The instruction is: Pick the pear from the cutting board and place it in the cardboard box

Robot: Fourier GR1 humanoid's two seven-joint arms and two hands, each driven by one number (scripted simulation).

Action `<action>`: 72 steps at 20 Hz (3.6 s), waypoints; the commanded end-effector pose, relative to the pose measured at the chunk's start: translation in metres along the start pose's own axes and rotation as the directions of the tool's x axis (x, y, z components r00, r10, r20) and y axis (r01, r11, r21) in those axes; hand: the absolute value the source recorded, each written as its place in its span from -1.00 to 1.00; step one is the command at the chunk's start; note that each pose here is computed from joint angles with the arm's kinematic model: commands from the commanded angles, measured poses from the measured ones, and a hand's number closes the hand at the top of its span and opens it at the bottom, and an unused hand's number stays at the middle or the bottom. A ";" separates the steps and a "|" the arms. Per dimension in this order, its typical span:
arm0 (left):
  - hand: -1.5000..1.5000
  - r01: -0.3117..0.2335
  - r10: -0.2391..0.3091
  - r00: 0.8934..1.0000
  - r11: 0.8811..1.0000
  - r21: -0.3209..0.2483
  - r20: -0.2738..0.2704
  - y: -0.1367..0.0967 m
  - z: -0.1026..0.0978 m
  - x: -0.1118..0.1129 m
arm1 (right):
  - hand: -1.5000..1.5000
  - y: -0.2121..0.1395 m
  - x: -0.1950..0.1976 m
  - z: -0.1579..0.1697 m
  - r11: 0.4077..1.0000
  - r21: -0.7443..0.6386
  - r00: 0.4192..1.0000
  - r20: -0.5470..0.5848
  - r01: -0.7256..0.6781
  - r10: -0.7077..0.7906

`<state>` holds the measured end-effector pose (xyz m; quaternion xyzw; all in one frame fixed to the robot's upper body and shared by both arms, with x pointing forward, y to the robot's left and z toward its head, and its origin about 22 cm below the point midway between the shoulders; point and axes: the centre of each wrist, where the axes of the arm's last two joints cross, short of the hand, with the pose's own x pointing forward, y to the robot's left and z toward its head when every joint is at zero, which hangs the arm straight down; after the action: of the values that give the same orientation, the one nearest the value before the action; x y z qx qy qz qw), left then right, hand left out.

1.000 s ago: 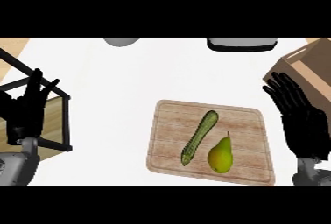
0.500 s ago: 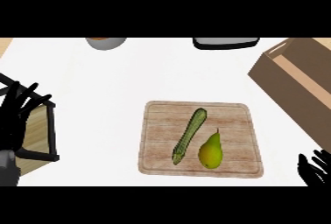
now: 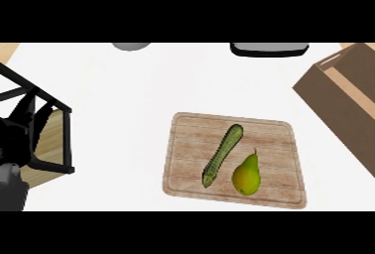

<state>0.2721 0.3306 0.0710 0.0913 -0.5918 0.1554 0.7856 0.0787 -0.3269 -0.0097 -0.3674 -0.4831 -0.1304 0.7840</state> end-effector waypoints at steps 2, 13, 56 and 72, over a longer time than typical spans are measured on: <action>0.00 0.064 -0.017 0.975 0.976 -0.210 0.221 -0.046 0.015 0.020 | -1.00 -0.011 0.025 0.018 0.952 0.279 0.986 -0.068 -0.128 0.153; 0.00 0.071 -0.010 0.970 0.968 -0.241 0.244 -0.058 0.015 -0.006 | -1.00 -0.013 0.134 0.035 0.922 0.388 0.991 -0.115 -0.016 0.066; 0.00 0.088 -0.029 0.964 0.972 -0.217 0.263 -0.038 0.045 -0.023 | -1.00 0.114 0.129 0.019 0.896 0.432 0.950 -0.224 -0.101 0.216; 0.00 0.076 -0.022 0.962 0.978 -0.192 0.271 -0.038 0.045 -0.024 | -1.00 0.137 0.130 0.024 0.878 0.472 0.946 -0.239 -0.082 0.218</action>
<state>0.2066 0.3202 0.0559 0.1352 -0.6636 0.1222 0.7255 0.2065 -0.2011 0.0464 -0.1921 -0.3877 0.0079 0.9015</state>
